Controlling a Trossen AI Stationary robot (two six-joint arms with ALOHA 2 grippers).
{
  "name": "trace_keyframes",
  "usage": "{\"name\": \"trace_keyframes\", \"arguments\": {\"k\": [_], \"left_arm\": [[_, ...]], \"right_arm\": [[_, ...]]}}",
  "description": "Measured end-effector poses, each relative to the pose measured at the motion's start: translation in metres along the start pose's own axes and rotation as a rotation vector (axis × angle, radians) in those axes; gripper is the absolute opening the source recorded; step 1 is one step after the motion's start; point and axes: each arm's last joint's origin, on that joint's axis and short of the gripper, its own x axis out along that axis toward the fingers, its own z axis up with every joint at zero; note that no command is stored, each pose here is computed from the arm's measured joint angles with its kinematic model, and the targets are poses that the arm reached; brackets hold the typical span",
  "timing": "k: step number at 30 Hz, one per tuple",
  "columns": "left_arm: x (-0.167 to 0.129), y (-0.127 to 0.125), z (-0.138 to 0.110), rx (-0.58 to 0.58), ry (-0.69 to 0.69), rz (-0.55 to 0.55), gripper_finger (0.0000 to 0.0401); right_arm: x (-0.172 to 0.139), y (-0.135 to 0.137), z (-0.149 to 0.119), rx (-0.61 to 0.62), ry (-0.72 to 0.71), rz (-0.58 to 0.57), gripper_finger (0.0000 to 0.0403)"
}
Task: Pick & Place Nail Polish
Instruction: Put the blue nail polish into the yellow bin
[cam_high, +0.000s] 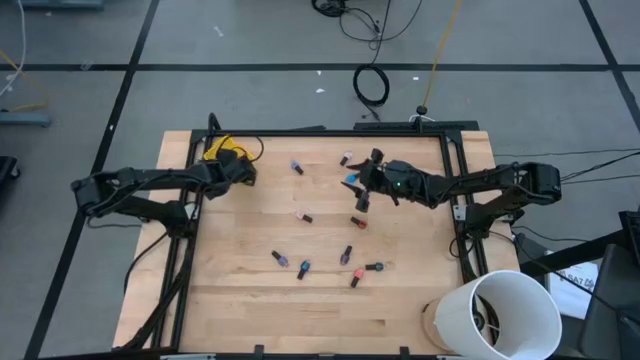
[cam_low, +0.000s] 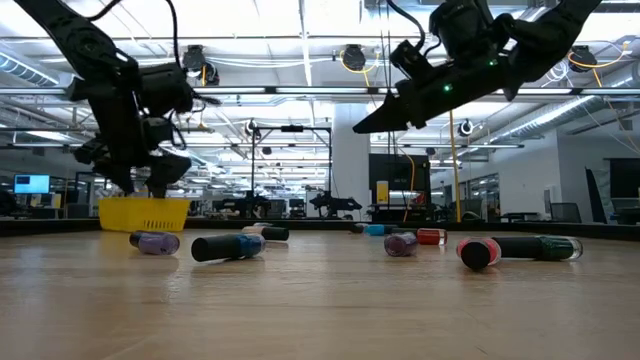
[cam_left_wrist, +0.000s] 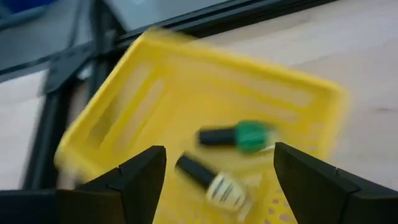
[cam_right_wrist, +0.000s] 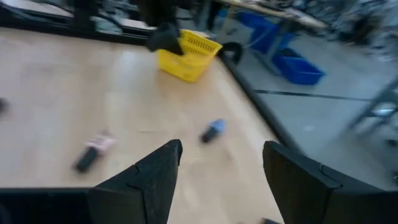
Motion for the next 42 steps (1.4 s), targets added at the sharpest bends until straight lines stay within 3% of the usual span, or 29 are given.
{"name": "trace_keyframes", "arguments": {"k": [6, 10, 21, 35, 42], "left_arm": [[-0.02, -0.006, 0.012, 0.057, -0.114, -0.177, 0.0294], [-0.032, -0.003, 0.017, 0.089, -0.171, -0.219, 0.0294], [-0.056, 0.008, 0.034, 0.031, -0.353, -0.311, 0.0294], [-0.053, 0.007, 0.034, -0.05, -0.324, -0.317, 0.0294], [-0.057, -0.002, 0.028, 0.004, -0.2, -0.591, 0.0294]], "right_arm": [[0.001, -0.004, -0.002, 0.024, 0.008, 0.025, 0.0216], [0.001, -0.005, -0.002, 0.018, 0.007, 0.023, 0.0215], [0.001, -0.004, -0.003, 0.013, 0.015, 0.026, 0.0215], [0.001, -0.004, -0.003, 0.011, 0.02, 0.026, 0.0215], [0.001, -0.004, -0.003, 0.012, 0.02, 0.026, 0.0215]]}}
